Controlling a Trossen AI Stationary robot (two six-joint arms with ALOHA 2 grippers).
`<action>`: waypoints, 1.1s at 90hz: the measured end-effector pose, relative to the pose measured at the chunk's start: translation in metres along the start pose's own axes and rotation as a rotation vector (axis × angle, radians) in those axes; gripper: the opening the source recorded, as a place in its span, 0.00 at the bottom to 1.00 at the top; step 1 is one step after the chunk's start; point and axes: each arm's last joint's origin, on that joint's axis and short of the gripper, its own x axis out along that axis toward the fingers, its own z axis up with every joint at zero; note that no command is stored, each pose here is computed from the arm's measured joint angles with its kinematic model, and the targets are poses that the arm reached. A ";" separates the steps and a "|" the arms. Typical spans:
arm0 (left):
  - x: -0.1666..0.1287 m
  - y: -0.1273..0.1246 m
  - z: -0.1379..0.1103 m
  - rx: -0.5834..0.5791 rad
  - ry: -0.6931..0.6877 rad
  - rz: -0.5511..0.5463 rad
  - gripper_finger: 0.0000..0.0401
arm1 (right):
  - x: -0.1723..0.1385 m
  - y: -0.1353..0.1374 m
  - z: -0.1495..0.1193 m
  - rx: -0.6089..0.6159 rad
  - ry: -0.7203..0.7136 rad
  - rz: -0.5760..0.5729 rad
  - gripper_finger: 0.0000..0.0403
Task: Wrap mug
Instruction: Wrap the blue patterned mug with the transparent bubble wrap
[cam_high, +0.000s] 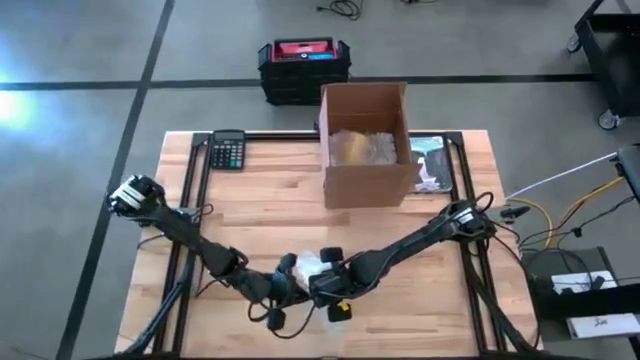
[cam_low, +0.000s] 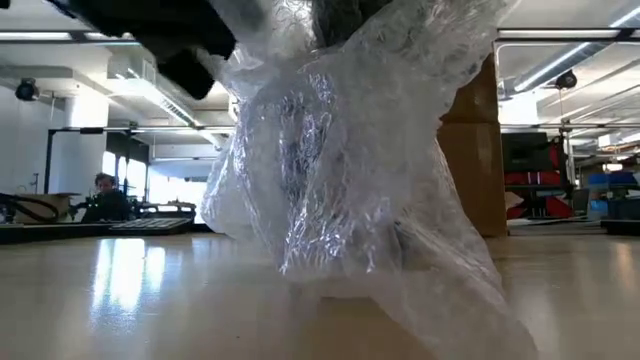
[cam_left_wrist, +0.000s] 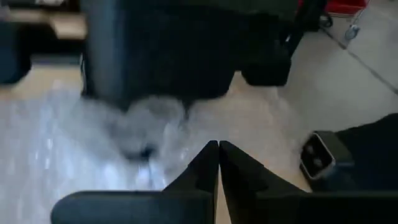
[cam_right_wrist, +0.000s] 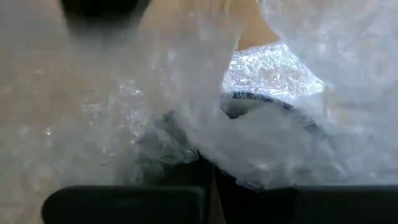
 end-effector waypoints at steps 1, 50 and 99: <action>0.001 0.000 0.001 0.002 -0.005 0.001 0.00 | 0.000 0.000 0.000 0.000 0.000 0.000 0.01; 0.026 0.025 -0.012 -0.051 0.024 0.153 0.00 | -0.050 -0.003 0.013 -0.016 0.071 -0.010 0.01; 0.015 0.026 -0.005 -0.055 0.048 0.133 0.00 | -0.029 -0.001 0.010 -0.034 -0.011 -0.012 0.01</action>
